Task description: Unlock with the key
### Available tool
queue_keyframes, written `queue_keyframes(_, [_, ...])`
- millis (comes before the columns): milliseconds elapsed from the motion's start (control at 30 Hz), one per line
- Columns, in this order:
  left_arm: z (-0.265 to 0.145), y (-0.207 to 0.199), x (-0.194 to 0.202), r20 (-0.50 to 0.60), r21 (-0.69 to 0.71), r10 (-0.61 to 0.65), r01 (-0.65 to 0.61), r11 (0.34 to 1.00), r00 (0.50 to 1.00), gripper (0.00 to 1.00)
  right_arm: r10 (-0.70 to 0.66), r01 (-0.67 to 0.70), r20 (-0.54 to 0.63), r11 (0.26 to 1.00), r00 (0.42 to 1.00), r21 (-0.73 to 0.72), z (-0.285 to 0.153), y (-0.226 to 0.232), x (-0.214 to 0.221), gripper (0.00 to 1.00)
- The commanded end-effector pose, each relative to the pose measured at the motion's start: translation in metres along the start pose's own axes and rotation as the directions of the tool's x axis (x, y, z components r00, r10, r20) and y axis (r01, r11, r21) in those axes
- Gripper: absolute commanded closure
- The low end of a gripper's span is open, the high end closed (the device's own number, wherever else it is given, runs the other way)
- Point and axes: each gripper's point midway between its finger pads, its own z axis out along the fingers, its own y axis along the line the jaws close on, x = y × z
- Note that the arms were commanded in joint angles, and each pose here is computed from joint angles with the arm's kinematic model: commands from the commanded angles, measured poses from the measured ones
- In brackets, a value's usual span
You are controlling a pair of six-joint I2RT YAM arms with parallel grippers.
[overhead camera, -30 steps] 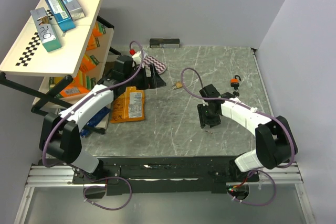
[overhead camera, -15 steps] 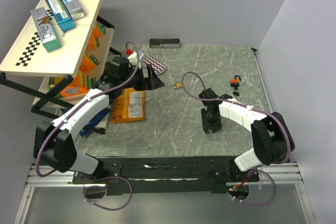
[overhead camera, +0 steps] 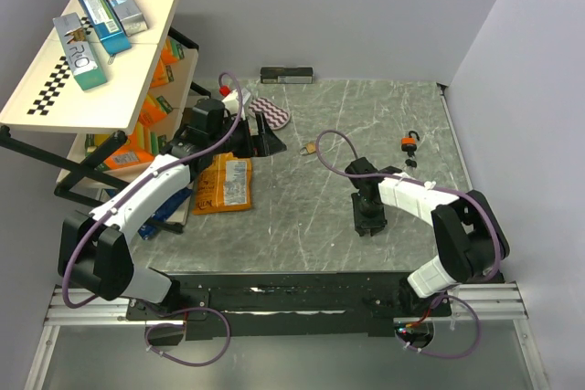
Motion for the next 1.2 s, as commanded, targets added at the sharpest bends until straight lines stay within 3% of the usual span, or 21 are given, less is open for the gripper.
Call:
queue_keyframes(0, [-0.003,-0.009,-0.011,0.036,0.038,0.018,-0.019,0.999,0.999,0.01,0.0,0.0,0.019,1.0,1.0,0.009,0.002,0.004,-0.009,0.6])
queue_keyframes(633, [0.005,-0.01,-0.014,0.036,0.056,0.006,-0.008,0.998,0.999,0.01,-0.057,0.058,0.024,0.998,0.998,-0.039,-0.002,0.015,-0.022,1.0])
queue_keyframes(900, [0.009,-0.015,-0.025,0.062,0.07,0.0,-0.004,0.998,0.998,0.01,-0.128,0.131,0.064,0.991,0.99,-0.04,-0.021,0.017,-0.04,1.0])
queue_keyframes(1167, [0.009,-0.033,-0.049,0.139,0.137,-0.04,0.021,0.99,0.989,0.01,-0.163,0.193,0.221,0.974,0.961,-0.12,-0.07,0.034,-0.081,1.0])
